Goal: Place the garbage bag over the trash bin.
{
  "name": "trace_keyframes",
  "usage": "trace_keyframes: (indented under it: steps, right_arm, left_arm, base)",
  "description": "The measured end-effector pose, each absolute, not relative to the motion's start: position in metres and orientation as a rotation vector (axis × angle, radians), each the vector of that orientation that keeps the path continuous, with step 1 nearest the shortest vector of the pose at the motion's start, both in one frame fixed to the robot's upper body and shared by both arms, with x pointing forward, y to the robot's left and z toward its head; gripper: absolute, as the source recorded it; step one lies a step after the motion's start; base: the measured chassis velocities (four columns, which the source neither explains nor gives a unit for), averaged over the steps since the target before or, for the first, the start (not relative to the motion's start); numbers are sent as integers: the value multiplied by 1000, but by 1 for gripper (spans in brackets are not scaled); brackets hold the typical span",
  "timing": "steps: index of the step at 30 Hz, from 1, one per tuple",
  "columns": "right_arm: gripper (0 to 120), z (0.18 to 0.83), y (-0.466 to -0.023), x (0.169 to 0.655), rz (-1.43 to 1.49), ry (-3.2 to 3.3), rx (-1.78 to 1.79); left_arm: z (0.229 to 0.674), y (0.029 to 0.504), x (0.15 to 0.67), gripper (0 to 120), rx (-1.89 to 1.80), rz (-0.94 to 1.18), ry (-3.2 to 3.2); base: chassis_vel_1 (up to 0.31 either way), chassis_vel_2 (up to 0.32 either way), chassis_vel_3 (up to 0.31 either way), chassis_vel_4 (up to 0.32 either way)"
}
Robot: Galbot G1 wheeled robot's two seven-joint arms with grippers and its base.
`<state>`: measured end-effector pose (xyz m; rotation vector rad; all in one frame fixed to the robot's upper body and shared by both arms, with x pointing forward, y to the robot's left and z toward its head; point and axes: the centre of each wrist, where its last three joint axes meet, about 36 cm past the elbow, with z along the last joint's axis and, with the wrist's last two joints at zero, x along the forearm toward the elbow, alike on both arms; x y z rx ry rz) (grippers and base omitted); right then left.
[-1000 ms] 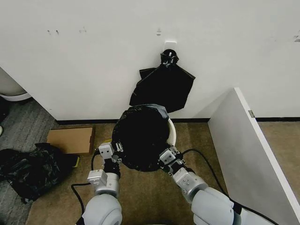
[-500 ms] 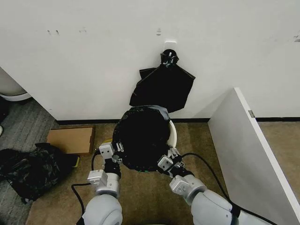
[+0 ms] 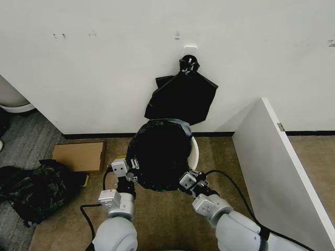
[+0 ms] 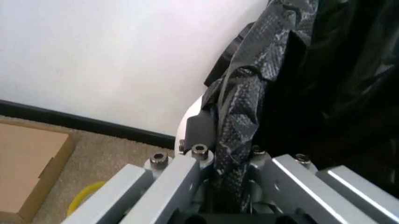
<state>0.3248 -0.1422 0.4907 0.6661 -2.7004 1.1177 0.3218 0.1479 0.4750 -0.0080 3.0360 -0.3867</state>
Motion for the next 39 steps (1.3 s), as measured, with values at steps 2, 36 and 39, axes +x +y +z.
trace_keyframes:
  steps: [2,36,39]
  right_arm:
    - [0,495,-140,323,1068,-2715,676]
    - [57,510,-139,311,1051,-2779,664]
    - [68,505,-141,313,1105,-2768,640]
  left_arm:
    - [473,148,323,0,-16,-381,3040]
    - [476,150,321,0,-58,-385,3012]
    - [477,149,322,0,-53,-383,3007]
  base:
    - [0,0,0,0]
    - [0,0,0,0]
    - [0,0,0,0]
